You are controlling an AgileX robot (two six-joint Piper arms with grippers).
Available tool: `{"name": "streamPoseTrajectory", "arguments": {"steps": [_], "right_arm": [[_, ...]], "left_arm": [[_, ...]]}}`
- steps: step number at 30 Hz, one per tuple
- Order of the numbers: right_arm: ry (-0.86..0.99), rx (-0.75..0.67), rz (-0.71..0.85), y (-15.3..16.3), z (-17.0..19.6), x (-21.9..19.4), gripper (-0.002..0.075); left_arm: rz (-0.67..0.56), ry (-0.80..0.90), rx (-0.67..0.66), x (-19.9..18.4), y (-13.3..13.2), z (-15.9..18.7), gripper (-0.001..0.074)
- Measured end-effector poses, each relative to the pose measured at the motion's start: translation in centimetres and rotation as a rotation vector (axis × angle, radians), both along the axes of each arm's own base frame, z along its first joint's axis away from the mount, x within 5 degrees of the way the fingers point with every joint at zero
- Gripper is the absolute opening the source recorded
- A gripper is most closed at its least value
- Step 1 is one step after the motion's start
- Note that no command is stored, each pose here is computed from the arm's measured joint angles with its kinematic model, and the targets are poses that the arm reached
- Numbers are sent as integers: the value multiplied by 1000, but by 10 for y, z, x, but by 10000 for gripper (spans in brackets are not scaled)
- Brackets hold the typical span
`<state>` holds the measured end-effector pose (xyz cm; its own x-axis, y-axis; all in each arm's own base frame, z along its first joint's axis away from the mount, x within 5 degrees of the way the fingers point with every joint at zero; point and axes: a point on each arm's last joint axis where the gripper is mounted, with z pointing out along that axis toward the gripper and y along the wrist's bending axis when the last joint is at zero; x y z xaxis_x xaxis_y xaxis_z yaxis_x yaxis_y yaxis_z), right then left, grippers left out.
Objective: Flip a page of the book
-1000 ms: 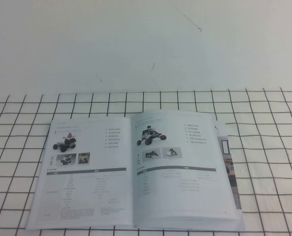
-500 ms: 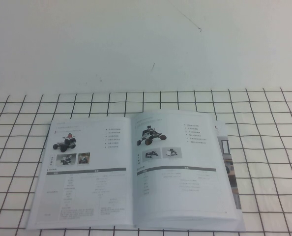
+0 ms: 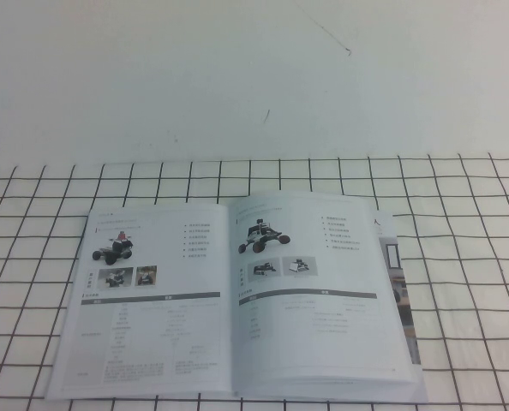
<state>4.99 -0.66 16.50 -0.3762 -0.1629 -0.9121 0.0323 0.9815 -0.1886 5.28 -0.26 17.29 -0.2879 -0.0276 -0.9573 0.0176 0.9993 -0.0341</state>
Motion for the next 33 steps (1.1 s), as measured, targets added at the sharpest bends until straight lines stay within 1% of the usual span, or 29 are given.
{"name": "streamPoseTrajectory", "arguments": {"steps": [15,24,29,33], "right_arm": [[0,0,0,0,0,0,1],[0,0,0,0,0,0,1],[-11,-1,1,0,1,0,1],[-116,-9,9,1,10,3,1]], "left_arm": [[0,-2,0,0,0,0,-1],[6,-61,0,2,0,4,-1],[15,-169,0,3,1,14,-1],[33,-372,3,4,3,32,-1]]}}
